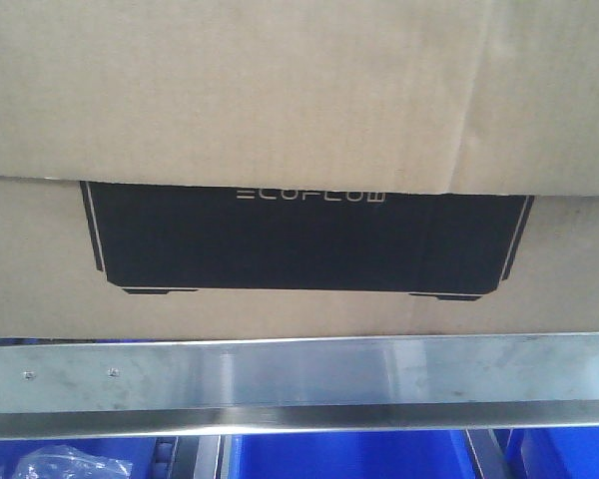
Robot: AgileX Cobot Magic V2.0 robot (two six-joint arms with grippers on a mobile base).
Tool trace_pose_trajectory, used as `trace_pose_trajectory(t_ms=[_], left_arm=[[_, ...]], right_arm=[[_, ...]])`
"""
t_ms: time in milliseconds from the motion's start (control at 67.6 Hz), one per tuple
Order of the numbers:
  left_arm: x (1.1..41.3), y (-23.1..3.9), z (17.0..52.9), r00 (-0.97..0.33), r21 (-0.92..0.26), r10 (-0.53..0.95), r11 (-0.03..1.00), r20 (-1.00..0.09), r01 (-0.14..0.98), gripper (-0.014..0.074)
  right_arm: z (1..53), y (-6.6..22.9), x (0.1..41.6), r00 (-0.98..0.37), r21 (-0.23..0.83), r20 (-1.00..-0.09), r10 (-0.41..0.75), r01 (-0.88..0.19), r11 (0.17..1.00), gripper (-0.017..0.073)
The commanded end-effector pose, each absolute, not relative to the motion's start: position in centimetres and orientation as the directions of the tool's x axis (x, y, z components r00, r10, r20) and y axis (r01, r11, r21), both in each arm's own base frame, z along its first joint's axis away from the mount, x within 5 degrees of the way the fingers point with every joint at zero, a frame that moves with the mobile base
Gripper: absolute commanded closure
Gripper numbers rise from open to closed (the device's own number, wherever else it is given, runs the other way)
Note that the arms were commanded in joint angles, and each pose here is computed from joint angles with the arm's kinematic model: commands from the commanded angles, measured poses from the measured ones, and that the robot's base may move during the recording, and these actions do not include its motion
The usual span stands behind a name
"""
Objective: Grab box from left shelf to table start
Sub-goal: 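Clamp the box side walls between both grippers' fingers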
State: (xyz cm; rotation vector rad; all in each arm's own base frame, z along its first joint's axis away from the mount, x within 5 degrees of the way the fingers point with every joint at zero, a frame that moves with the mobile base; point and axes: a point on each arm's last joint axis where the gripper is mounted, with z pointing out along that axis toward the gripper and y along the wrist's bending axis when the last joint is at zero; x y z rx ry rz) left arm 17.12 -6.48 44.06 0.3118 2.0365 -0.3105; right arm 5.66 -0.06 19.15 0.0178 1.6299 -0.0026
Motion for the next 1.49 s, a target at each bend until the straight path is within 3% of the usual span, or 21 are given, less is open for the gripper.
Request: trace_pose_trajectory(t_ms=[0,118,296,665,754,887,976,1079,1257,1479], left_arm=[[19.2,-6.4,45.7,-0.496,-0.119,0.024,0.96,-0.868,0.255,0.0274],[22.4,-6.8,45.3,-0.625,-0.107,0.022,0.98,-0.781,0.168,0.0274],[26.3,-7.9,43.7,-0.731,-0.076,0.055,0.986,-0.68,0.145,0.0274],[28.3,-8.3,42.2,-0.783,-0.037,0.08,0.991,-0.617,0.131,0.0274],[28.3,-8.3,42.2,-0.783,-0.035,0.081,0.991,-0.617,0.13,0.0274],[28.4,-8.1,42.3,-0.779,-0.013,0.09,0.992,-0.621,0.124,0.0274],[28.4,-8.1,42.3,-0.778,-0.009,0.091,0.992,-0.621,0.123,0.0274],[28.4,-8.1,42.3,-0.778,-0.009,0.091,0.992,-0.621,0.123,0.0274],[28.4,-8.1,42.3,-0.778,-0.009,0.091,0.992,-0.621,0.123,0.0274],[28.4,-8.1,42.3,-0.778,-0.009,0.091,0.992,-0.621,0.123,0.0274]], right_arm=[[20.0,-0.1,5.6,0.037,0.002,-0.999,0.002,0.014,1.0,0.0503],[20.0,-0.1,5.6,0.037,0.002,-0.999,0.002,0.014,1.0,0.0503],[20.0,-0.1,5.6,0.039,0.002,-0.999,0.002,0.014,1.0,0.0503],[23.3,-0.1,5.0,0.136,0.018,-0.991,0.017,0.011,1.0,0.0484],[25.3,0.0,4.5,0.117,0.017,-0.993,0.017,0.006,1.0,0.0346],[29.0,0.0,3.7,0.119,0.016,-0.993,0.016,0.002,1.0,0.0019],[31.9,0.0,3.7,0.133,0.016,-0.991,0.015,0.001,1.0,-0.0069],[35.4,0.0,5.2,0.076,0.016,-0.997,0.015,0.0,1.0,-0.0064],[39.7,0.0,10.0,-0.138,0.018,-0.99,0.017,-0.004,1.0,-0.0064],[42.4,0.0,18.6,-0.422,0.02,-0.906,0.015,-0.009,1.0,-0.0064]])
